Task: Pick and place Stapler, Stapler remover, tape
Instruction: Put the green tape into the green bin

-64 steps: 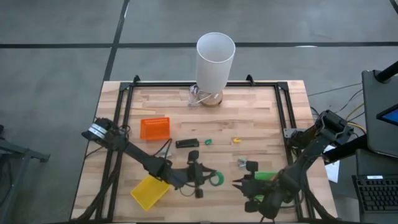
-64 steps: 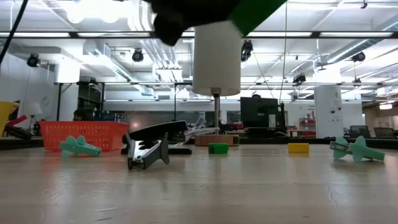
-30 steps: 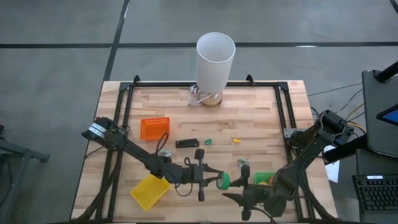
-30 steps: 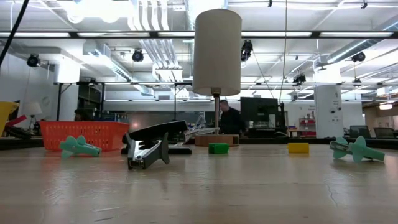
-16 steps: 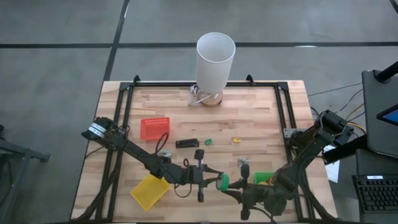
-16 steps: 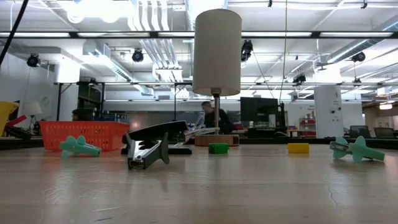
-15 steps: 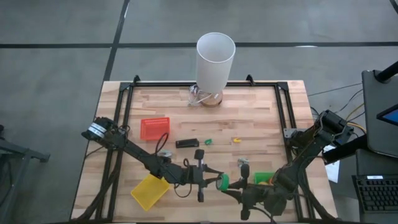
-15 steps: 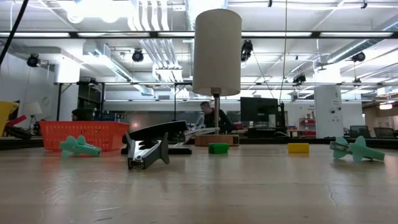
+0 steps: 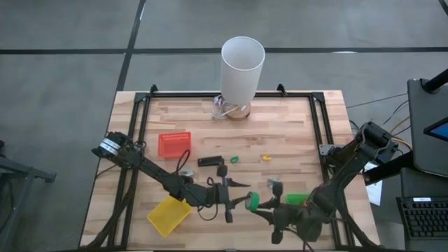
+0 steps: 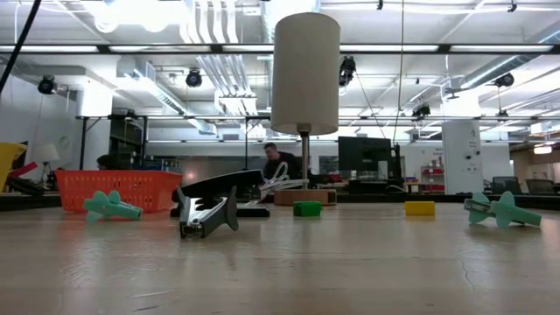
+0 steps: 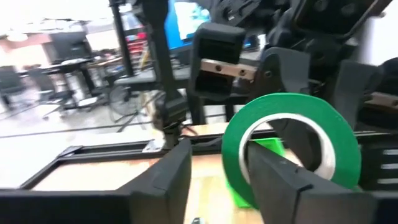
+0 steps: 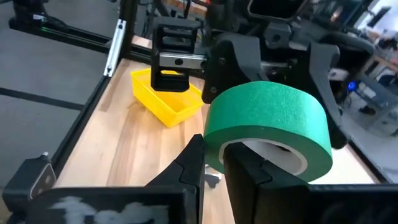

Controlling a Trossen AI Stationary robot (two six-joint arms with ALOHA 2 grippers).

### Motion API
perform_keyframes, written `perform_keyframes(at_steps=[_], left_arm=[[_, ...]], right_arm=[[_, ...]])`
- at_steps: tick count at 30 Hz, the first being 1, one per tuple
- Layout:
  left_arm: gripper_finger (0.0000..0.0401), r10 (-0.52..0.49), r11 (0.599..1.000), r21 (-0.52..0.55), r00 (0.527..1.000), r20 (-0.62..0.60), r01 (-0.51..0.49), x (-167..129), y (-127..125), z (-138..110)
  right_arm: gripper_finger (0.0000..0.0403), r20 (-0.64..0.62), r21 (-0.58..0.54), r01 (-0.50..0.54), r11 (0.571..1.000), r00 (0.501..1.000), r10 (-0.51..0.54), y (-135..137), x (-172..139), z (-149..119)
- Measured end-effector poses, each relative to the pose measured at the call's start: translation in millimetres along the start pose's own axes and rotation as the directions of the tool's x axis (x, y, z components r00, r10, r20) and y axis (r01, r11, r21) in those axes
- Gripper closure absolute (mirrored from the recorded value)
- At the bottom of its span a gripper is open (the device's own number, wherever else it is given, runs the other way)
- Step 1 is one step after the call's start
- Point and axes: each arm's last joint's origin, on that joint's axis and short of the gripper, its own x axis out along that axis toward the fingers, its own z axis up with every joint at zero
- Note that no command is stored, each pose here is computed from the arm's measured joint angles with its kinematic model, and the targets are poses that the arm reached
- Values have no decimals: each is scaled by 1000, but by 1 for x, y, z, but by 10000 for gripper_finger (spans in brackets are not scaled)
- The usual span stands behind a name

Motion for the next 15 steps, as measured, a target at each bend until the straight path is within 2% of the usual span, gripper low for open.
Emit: perform_keyframes(at_steps=[5,10,13,15], left_arm=[[206,62,997,46,998,-16,-62,-1,0,-1],[197,60,997,43,998,-15,-59,-1,0,-1],[197,56,998,39,998,-15,-55,-1,-1,-1],[197,53,998,30,998,-21,-53,-2,-1,-2]], right_arm=[[364,-48,43,-16,999,999,19,-4,-13,-2],[364,-112,118,-36,992,992,50,-13,-28,-4],[364,-197,238,-78,968,972,127,-21,-37,-6],[364,-275,377,-95,921,938,210,-27,-43,-7]])
